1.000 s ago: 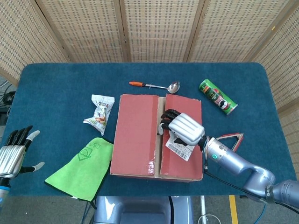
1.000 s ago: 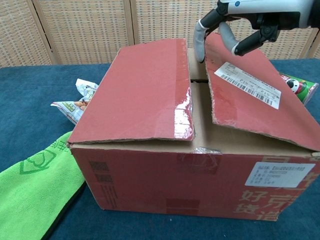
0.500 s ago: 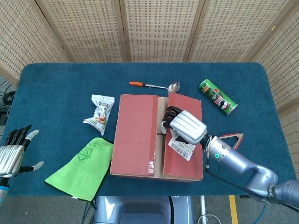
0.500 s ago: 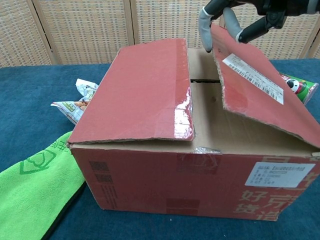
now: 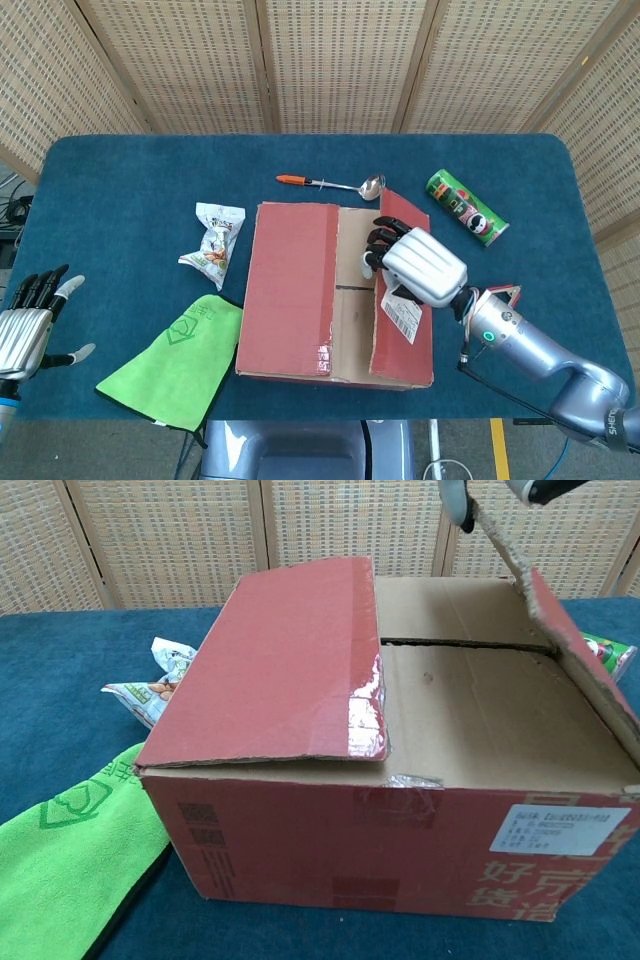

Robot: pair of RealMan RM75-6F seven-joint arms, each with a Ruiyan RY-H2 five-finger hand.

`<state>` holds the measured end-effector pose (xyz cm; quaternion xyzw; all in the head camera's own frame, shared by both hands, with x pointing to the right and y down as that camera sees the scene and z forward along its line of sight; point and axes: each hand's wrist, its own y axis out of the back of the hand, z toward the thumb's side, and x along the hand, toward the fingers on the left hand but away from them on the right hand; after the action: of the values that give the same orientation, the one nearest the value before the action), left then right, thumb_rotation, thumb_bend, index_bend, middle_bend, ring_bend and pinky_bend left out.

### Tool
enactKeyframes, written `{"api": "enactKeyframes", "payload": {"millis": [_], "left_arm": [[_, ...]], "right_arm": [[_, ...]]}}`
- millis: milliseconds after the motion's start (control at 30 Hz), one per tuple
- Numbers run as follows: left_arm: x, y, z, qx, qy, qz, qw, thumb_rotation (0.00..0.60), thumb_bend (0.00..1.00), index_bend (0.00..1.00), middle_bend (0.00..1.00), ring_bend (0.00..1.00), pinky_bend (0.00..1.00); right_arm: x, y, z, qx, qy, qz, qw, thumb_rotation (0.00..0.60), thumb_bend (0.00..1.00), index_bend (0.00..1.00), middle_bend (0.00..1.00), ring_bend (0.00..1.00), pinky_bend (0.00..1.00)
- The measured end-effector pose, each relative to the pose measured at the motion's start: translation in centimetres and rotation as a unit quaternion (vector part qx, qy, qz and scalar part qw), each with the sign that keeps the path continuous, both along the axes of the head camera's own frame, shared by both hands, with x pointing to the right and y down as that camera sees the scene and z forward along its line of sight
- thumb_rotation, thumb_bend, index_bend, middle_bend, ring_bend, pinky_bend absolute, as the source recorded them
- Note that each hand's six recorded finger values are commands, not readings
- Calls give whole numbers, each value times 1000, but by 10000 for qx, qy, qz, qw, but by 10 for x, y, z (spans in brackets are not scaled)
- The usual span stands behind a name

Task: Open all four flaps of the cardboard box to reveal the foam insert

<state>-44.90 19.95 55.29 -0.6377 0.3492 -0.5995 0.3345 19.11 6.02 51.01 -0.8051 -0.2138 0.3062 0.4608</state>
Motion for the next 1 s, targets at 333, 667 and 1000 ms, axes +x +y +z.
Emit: {"api": "enactKeyframes", "payload": {"millis": [333, 667, 1000], "left_arm": [[0, 2, 3, -77, 19, -3, 10000, 501, 134, 106, 0, 0, 0], [1, 1, 4, -100, 43, -2, 9999, 501, 134, 105, 0, 0, 0], [2, 1, 2, -61, -3, 20, 10000, 502, 134, 106, 0, 0, 0]], "right_arm": [[29, -9, -12, 167, 386, 222, 9989, 600, 1000, 506, 524, 318, 170], [57, -17, -24, 357, 661, 432, 9962, 600, 1000, 506, 522, 319, 170], [91, -27, -33, 446, 954, 696, 9920, 600, 1000, 506, 515, 319, 170]]}}
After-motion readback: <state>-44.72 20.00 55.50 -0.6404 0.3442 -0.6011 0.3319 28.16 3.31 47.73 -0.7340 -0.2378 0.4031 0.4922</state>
